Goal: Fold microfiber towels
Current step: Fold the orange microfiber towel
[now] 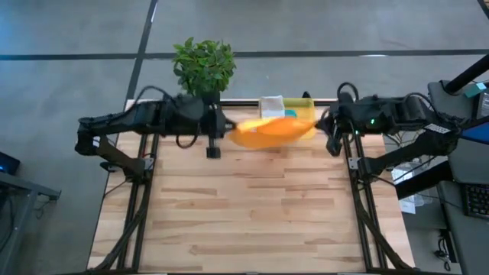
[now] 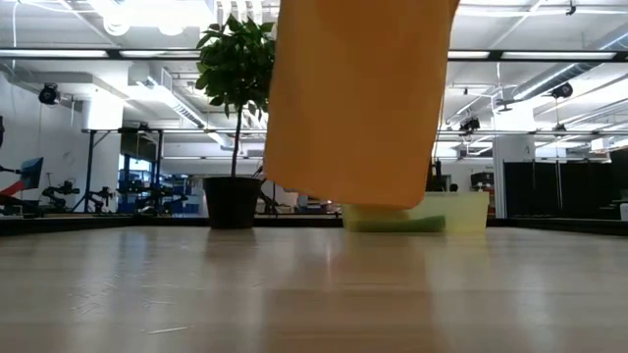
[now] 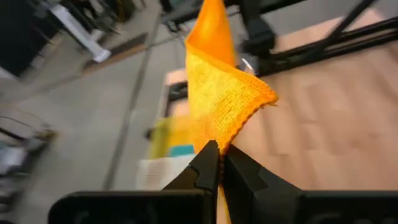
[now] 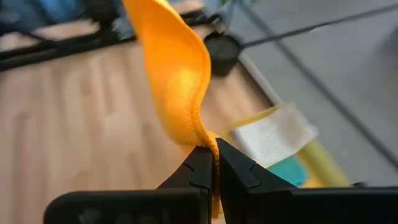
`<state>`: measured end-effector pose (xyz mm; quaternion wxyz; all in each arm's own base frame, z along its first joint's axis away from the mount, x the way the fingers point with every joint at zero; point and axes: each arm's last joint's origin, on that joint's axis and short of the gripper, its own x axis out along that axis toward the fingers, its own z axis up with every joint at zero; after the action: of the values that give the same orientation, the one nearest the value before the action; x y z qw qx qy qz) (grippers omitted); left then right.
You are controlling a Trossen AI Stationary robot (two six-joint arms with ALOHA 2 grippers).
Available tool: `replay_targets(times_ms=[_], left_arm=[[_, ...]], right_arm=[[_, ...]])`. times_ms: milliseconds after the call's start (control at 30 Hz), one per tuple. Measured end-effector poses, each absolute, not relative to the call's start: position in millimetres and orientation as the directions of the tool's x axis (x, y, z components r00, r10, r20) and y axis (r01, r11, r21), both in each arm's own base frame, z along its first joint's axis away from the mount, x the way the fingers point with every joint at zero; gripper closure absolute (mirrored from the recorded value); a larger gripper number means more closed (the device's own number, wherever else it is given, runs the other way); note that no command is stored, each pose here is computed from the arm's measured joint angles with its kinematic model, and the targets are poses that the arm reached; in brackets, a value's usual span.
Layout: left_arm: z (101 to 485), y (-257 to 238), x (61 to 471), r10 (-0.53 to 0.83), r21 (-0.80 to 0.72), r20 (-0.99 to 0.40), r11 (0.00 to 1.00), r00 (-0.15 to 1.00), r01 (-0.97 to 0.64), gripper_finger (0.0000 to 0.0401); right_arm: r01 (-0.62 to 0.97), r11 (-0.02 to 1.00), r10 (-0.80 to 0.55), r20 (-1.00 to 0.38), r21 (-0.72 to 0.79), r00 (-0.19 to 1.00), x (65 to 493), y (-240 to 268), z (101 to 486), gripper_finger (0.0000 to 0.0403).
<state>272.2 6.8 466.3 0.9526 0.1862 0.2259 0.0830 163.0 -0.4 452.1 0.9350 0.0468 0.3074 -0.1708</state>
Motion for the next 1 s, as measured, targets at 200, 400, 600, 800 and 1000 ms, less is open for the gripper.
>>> replay_targets(times_ms=[200, 400, 600, 800, 1000], left_arm=[[436, -45, 277, 0.089, 0.248, -0.488, 0.968, 0.868, 0.04, 0.0401], [402, -102, 270, -0.003, 0.086, -0.548, 0.995, 0.837, 0.059, 0.0401], [399, -156, 259, -0.247, -0.125, -0.421, 0.969, 0.873, 0.214, 0.0401], [408, -163, 249, -0.325, -0.229, -0.337, 0.939, 0.884, 0.258, 0.0401], [385, -136, 241, -0.151, -0.106, -0.428, 0.988, 0.891, 0.116, 0.0401]], right_arm=[[0.229, 0.97, -0.127, -0.642, 0.078, 0.756, 163, 37, 438, 0.0395], [0.158, 0.957, 0.045, -0.665, 0.242, 0.745, 160, 81, 417, 0.0395], [0.05, 0.823, 0.299, -0.508, 0.565, 0.808, 160, 137, 402, 0.0395], [0.002, 0.703, 0.386, -0.383, 0.712, 0.839, 162, 154, 398, 0.0394], [0.143, 0.768, 0.269, -0.517, 0.625, 0.813, 170, 135, 378, 0.0395]])
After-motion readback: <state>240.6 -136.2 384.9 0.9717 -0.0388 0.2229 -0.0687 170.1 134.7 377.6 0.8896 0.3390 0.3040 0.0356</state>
